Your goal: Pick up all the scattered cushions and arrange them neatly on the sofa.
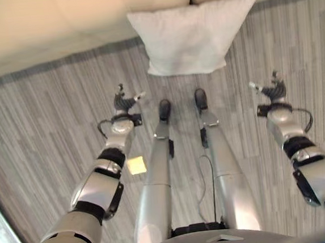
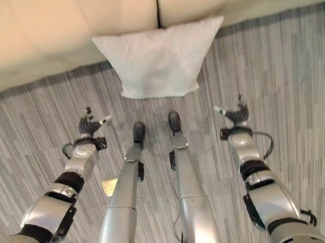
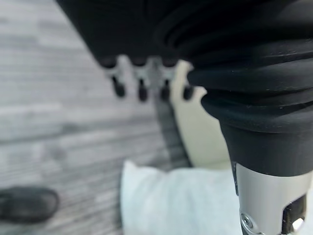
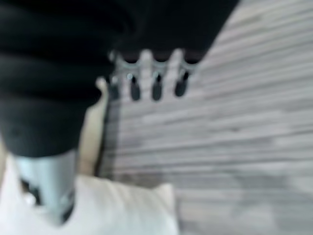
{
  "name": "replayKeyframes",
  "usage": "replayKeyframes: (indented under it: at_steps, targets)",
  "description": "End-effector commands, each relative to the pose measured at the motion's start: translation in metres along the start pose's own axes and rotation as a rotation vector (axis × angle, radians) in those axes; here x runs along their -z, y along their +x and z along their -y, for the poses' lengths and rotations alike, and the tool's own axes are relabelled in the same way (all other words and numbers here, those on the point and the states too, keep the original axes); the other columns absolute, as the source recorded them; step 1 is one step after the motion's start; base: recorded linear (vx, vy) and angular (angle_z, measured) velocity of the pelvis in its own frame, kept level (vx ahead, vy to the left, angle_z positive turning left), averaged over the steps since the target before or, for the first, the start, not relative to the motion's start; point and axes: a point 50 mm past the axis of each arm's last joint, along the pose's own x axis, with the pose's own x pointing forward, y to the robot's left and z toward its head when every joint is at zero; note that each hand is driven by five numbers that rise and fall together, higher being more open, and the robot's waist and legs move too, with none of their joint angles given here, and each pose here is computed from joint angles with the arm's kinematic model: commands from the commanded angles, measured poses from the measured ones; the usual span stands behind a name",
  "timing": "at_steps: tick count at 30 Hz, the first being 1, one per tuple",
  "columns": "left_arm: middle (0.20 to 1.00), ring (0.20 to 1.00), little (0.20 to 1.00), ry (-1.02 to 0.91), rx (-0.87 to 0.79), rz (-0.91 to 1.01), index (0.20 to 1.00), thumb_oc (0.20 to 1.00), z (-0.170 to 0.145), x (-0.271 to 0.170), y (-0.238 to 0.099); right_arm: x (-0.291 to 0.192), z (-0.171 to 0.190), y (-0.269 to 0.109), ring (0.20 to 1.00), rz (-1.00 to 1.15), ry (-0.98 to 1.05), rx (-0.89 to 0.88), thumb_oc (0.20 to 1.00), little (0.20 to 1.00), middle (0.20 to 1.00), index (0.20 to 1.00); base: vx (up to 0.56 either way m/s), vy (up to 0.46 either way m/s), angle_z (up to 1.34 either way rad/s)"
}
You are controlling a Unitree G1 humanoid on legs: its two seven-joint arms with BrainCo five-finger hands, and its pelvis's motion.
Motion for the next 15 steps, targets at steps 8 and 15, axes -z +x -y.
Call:
replayKeyframes:
  at_steps: [8, 15]
  targets:
    - [1.0, 1.0, 1.0, -0.109, -0.066, 0.254, 1.0, 1.0, -0.013, -0.094, 0.024, -0.066, 0.012, 0.02, 1.0, 0.232, -0.049, 0.031, 1.0, 1.0, 1.0, 1.0, 0.04, -0.01, 0.03]
    - [1.0, 1.0, 1.0, -0.101, -0.038, 0.384, 1.0, 1.0, -0.006, -0.146, 0.027, -0.105, 0.012, 0.031, 1.0, 0.304, -0.087, 0.039, 1.0, 1.0, 1.0, 1.0, 0.01, 0.002, 0.0]
